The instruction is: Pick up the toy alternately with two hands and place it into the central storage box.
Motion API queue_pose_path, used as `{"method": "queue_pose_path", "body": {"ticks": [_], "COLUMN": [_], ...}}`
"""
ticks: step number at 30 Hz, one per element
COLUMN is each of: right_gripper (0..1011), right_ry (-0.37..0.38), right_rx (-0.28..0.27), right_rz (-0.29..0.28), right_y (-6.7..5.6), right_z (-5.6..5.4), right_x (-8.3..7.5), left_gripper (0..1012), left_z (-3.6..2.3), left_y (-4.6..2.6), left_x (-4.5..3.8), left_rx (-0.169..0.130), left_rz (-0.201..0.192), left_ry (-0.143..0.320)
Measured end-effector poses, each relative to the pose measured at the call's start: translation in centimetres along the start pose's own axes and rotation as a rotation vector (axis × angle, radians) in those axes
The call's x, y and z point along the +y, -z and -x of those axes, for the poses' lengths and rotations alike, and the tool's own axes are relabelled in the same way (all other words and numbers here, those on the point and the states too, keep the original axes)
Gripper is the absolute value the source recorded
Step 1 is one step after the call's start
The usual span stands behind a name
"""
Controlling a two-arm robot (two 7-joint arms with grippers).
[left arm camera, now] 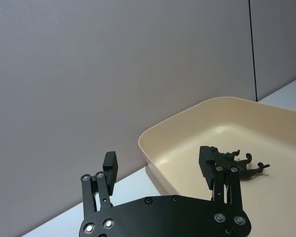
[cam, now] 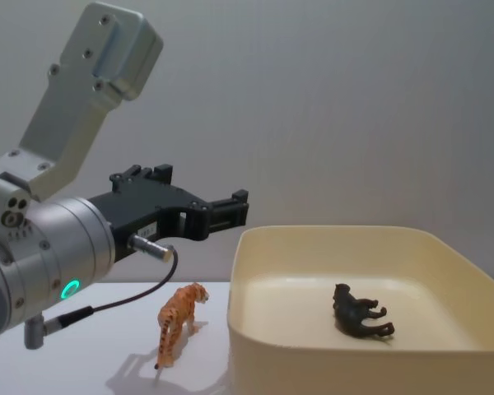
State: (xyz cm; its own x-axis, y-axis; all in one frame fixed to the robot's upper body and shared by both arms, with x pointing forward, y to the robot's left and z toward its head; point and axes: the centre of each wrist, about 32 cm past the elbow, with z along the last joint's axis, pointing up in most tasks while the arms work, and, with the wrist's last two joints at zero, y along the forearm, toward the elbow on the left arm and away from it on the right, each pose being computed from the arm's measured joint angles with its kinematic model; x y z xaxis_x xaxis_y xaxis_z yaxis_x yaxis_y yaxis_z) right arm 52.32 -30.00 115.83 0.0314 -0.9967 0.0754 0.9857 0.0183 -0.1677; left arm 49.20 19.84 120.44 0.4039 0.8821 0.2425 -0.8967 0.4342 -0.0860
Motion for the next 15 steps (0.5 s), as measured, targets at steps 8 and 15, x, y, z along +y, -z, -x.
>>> {"method": "queue_pose_path", "body": {"ticks": [8,15], "right_gripper": [349,349], "right_ry": [-0.101,-0.200], "right_rx": [0.052,0.081], "right_rz": [-0.076,-0.107], "right_y": [-2.8,-5.2], "right_z": [1.8,3.7], "right_x": [0.1,0.3], "left_gripper": [1001,1001], "left_z": [0.00,0.00], "left_y": [0.00,0.00], "left_x": [0.00,0.00], "left_rx": [0.000,0.000], "left_rz": [0.000,0.000], "left_ry": [0.000,0.000]}}
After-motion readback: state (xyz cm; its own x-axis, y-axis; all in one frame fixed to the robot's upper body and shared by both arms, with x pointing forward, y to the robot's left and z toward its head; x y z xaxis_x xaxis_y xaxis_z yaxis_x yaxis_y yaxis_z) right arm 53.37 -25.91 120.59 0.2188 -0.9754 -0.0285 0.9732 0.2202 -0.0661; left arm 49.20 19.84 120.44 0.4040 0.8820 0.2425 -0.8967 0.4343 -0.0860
